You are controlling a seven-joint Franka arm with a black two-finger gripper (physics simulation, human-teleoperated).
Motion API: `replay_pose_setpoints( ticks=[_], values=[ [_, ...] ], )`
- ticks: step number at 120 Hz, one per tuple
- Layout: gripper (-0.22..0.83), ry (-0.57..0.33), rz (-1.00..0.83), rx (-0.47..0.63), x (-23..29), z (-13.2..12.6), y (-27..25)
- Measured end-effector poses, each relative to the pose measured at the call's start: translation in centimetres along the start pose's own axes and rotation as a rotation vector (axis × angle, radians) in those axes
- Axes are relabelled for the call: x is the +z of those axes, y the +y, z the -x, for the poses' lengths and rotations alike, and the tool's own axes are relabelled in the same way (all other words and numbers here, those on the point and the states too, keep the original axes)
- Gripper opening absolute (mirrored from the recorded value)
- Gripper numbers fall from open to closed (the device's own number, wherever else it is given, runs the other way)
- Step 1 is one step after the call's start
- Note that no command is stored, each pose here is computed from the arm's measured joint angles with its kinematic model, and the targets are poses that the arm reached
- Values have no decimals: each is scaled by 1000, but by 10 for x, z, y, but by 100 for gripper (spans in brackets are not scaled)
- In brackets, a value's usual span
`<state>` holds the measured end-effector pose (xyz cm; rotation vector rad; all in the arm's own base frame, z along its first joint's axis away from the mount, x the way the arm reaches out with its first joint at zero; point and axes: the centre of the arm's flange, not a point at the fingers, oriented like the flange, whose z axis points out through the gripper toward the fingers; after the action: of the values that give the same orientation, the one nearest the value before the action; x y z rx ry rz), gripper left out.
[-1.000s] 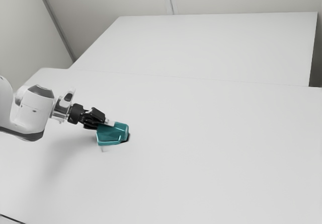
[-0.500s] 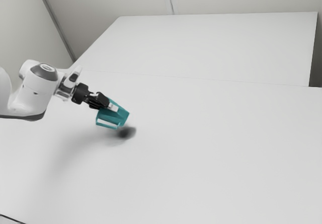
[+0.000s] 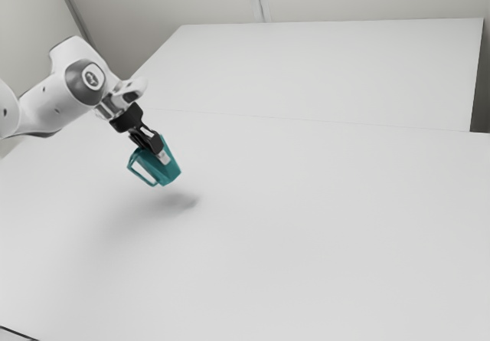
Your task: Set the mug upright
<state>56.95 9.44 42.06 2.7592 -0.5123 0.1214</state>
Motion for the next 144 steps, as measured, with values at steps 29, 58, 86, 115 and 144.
replay_pose_setpoints(
  ticks=[29,58,86,115,144],
  values=[
    [-16,-105,-175,17,3,-12,19],
    [-16,-176,-341,-5,10,-19,31],
    [-17,-195,-430,-53,32,-25,42],
    [-17,-185,-467,-126,53,-24,41],
    [-17,-172,-487,-177,77,-20,49]
  ],
)
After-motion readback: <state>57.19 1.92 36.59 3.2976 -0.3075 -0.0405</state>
